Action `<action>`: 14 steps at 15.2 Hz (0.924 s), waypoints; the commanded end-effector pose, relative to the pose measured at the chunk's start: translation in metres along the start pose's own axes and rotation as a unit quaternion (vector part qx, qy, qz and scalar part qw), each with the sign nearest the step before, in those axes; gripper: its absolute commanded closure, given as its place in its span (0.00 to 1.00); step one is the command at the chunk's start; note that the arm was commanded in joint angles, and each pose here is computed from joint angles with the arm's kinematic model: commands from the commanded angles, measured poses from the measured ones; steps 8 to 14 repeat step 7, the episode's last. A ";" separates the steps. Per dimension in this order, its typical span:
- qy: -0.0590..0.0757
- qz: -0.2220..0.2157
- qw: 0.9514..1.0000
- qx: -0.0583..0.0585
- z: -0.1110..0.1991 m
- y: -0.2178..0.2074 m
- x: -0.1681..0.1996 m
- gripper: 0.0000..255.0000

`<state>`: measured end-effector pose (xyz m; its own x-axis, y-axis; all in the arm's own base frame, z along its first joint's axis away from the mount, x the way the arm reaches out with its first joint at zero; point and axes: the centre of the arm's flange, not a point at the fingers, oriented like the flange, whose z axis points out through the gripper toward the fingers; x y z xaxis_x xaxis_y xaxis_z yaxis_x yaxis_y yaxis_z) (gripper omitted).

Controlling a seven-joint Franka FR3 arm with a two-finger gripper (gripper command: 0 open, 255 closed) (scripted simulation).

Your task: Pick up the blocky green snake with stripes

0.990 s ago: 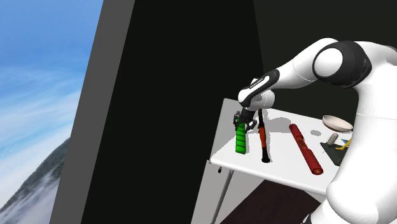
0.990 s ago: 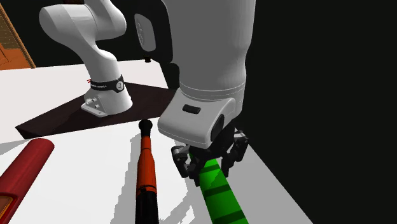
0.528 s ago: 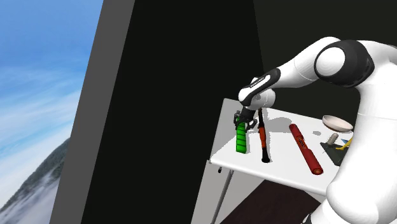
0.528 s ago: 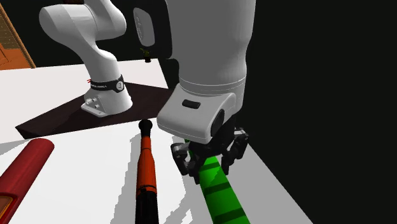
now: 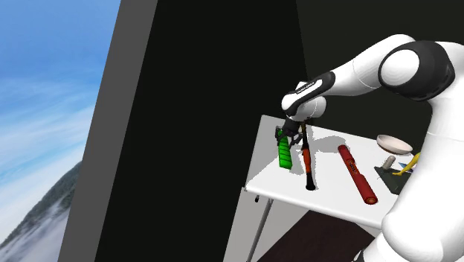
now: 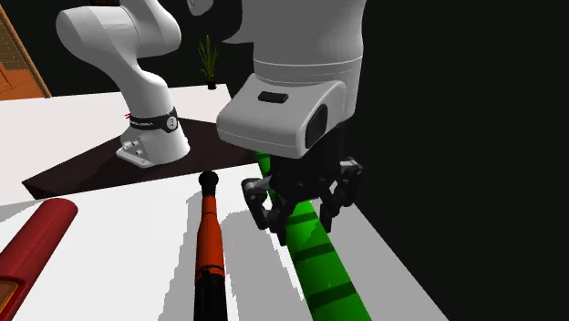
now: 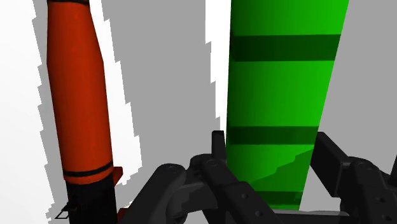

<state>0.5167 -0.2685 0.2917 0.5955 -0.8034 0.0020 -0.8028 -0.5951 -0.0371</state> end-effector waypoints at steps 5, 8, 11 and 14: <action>0.000 0.000 1.000 0.000 -0.032 -0.001 0.000 1.00; 0.000 0.000 1.000 0.000 -0.033 -0.001 0.000 1.00; 0.000 0.000 1.000 0.000 -0.033 -0.001 0.000 1.00; 0.000 0.000 1.000 0.000 -0.033 -0.001 0.000 1.00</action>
